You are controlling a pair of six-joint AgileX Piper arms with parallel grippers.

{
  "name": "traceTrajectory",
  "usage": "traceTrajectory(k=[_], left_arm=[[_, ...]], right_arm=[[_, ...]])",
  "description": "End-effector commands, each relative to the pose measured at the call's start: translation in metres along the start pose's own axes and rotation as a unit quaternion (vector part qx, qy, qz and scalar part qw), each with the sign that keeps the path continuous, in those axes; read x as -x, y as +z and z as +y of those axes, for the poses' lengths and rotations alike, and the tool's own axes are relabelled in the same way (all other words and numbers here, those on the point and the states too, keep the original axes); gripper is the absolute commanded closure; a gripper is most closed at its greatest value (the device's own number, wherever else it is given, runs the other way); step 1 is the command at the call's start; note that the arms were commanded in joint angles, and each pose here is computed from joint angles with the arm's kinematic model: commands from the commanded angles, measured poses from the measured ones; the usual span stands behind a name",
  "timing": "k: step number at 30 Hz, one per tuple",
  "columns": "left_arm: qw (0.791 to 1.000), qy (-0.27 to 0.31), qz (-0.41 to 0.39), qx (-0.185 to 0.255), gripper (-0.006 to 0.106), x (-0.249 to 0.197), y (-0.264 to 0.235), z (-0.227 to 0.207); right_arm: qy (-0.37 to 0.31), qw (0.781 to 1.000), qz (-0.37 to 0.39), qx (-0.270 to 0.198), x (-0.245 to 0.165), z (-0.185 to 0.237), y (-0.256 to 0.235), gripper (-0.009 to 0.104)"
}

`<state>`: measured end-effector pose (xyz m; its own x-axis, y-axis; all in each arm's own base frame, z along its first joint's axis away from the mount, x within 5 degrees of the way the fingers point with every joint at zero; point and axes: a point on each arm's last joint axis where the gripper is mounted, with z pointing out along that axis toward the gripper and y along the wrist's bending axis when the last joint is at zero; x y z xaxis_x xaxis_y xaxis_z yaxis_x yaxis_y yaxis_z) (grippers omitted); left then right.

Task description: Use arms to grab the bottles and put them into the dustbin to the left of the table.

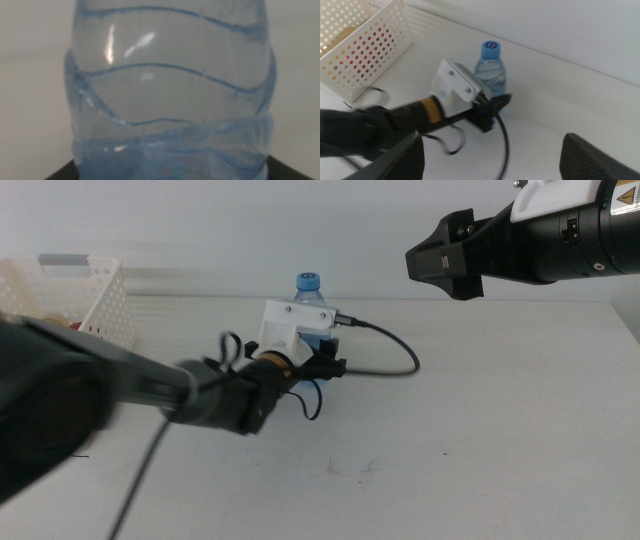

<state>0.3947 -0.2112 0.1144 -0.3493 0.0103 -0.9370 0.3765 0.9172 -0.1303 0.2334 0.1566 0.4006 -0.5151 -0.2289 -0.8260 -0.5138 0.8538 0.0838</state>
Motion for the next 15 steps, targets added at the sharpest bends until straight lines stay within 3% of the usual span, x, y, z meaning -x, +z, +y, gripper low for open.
traceTrajectory(k=[1, 6, 9, 13, 15], left_arm=[[0.997, -0.032, 0.072, 0.01, 0.102, 0.026, -0.031, -0.001], [0.958, -0.085, 0.273, 0.012, 0.102, 0.073, -0.11, -0.001], [0.947, -0.043, 0.318, 0.029, 0.102, 0.098, -0.147, 0.013], [0.936, -0.055, 0.336, 0.092, 0.102, 0.149, -0.18, 0.055], [0.932, -0.014, 0.342, 0.121, 0.102, 0.181, -0.197, 0.086]], right_arm=[[-0.005, 1.0, -0.006, 0.0, 0.001, 0.001, -0.002, 0.014], [-0.005, 1.0, -0.006, 0.0, 0.001, 0.001, -0.002, 0.014], [-0.005, 1.0, -0.006, 0.0, 0.001, 0.001, -0.002, 0.014], [-0.005, 1.0, -0.006, 0.0, 0.001, 0.001, -0.002, 0.014], [-0.005, 1.0, -0.006, 0.0, 0.001, 0.001, -0.002, 0.014]])
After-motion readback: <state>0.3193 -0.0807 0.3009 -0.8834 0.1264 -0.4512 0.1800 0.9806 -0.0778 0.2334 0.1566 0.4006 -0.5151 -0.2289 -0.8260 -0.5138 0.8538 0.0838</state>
